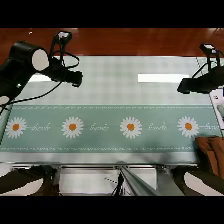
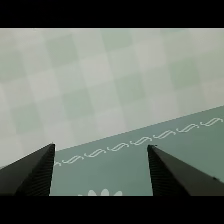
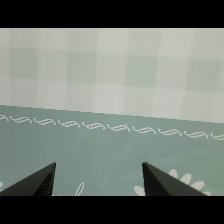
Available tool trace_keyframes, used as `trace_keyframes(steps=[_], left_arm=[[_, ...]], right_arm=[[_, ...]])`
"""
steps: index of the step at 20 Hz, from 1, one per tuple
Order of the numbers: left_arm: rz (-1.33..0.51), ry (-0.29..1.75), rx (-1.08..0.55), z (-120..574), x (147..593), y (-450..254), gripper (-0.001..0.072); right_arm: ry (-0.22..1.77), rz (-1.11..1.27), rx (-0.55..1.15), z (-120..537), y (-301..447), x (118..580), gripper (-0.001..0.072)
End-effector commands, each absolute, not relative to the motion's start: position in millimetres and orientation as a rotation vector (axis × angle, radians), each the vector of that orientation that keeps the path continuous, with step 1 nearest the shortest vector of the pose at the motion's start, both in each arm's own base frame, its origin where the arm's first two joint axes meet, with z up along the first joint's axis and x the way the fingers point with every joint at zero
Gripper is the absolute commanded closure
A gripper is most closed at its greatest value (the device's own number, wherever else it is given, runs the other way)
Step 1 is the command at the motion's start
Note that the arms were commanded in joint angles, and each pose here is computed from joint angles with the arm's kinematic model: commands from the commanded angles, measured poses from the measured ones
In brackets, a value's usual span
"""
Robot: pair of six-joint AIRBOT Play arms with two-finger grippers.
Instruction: Fold the shirts.
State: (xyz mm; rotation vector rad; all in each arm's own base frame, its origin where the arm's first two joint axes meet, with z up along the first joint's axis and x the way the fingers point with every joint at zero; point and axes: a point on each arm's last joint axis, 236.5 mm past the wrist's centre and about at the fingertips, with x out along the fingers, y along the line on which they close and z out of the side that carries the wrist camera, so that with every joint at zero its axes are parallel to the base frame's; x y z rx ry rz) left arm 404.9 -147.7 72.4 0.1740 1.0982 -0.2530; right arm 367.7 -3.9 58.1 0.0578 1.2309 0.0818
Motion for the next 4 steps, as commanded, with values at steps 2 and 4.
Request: trace_keyframes(steps=[2,4], left_arm=[[-0.254,1.097,0.175,72.6,405.1,-148.0,-0.0006],[-0.254,1.097,0.175,72.6,405.1,-148.0,-0.0006]], right_arm=[[1.230,0.082,0.058,58.2,-3.7,367.9,0.0108],[1.230,0.082,0.058,58.2,-3.8,367.9,0.0107]])
